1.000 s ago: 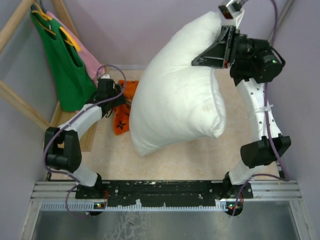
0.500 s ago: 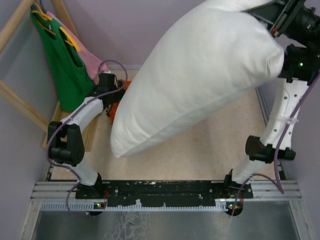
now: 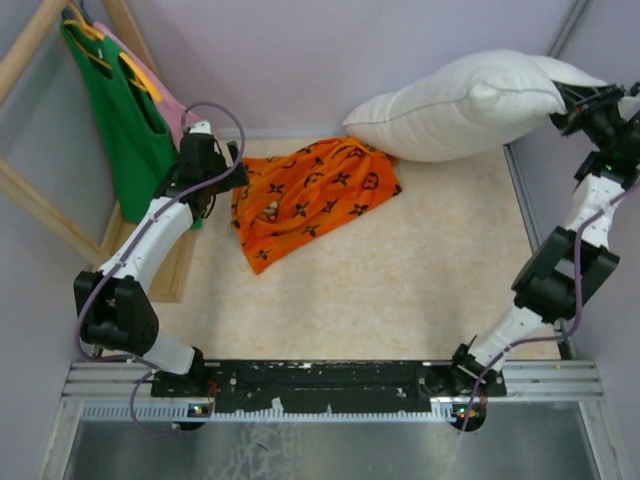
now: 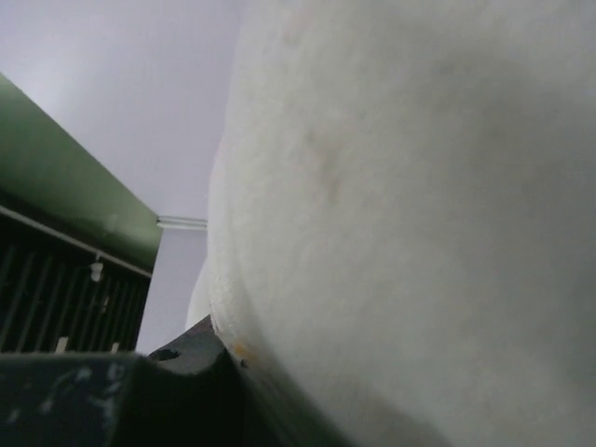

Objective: Remove the pillowcase from the pillow
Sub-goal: Remove the pillow from the pillowcase, then place the pillow at the center of the board, then fold the pillowcase at the center of the board.

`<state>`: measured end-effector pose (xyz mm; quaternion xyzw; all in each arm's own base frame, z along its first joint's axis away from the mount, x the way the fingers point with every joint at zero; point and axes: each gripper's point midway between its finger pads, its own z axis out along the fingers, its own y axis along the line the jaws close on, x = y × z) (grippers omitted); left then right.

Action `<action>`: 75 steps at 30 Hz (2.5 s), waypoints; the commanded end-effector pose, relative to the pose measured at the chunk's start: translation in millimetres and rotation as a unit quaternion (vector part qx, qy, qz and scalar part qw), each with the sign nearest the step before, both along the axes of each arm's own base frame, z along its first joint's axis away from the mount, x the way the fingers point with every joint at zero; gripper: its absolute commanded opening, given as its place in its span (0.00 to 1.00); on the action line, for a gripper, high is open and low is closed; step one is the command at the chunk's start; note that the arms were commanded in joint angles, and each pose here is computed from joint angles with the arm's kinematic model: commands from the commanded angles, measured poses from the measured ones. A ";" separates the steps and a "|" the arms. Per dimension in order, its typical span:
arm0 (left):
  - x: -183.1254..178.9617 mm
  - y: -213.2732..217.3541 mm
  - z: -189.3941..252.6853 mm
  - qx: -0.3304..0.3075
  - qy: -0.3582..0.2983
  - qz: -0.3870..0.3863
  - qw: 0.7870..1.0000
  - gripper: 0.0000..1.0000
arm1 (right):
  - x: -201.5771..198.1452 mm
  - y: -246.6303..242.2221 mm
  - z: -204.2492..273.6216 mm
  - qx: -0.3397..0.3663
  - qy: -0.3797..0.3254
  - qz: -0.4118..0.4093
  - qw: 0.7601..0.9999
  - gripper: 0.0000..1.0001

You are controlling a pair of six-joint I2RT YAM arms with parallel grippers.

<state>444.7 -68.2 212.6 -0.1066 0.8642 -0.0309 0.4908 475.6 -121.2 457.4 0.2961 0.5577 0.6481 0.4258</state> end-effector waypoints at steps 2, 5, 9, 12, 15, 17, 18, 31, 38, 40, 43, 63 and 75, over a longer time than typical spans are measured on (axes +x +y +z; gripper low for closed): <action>-2.2 -0.6 21.3 -0.004 -0.024 -0.012 1.000 1.00 | -133.9 52.5 78.0 -0.224 -0.139 -0.150 0.953 0.00; -3.6 -1.9 28.2 -0.005 -0.035 -0.019 0.999 1.00 | -150.0 47.0 28.1 -0.275 -0.051 -0.219 0.935 0.00; -3.6 -13.0 30.1 -0.022 -0.051 -0.046 0.997 1.00 | -176.4 29.7 -11.4 -0.322 0.034 -0.301 0.897 0.00; 0.7 -23.7 30.4 -0.041 -0.064 -0.062 0.995 1.00 | -188.9 18.0 -13.3 -0.342 0.054 -0.341 0.874 0.00; 5.8 -35.0 30.1 -0.056 -0.067 -0.082 0.993 1.00 | -185.3 15.3 -42.1 -0.332 0.079 -0.329 0.880 0.00; 7.9 -40.3 31.3 -0.062 -0.069 -0.092 0.991 1.00 | -182.7 19.0 -74.8 -0.317 0.098 -0.304 0.893 0.00; 8.3 -41.8 31.2 -0.064 -0.069 -0.096 0.991 1.00 | -182.6 20.2 -89.5 -0.308 0.108 -0.297 0.897 0.00; -2.4 -55.2 49.0 -0.085 -0.089 -0.135 0.983 1.00 | -240.4 -13.0 -183.8 -0.251 0.278 -0.445 0.813 0.90; -0.9 -62.8 52.8 -0.094 -0.087 -0.147 0.981 1.00 | -274.0 12.0 -43.4 -0.347 0.165 -0.500 0.776 0.99; 0.4 -68.0 52.5 -0.095 -0.084 -0.152 0.980 1.00 | -266.0 32.1 -31.8 -0.351 0.127 -0.461 0.805 0.99; -1.1 -77.6 53.6 -0.092 -0.082 -0.159 0.980 1.00 | -238.1 57.4 -40.1 -0.341 0.091 -0.372 0.859 0.99; 75.8 -96.0 8.5 -0.005 -0.016 -0.164 0.986 1.00 | -66.0 169.4 -344.7 -0.384 0.269 -0.033 0.883 0.99; 152.1 -199.1 -50.2 0.031 -0.031 -0.306 0.951 1.00 | -51.0 274.8 -296.6 -0.457 0.156 -0.033 0.875 0.99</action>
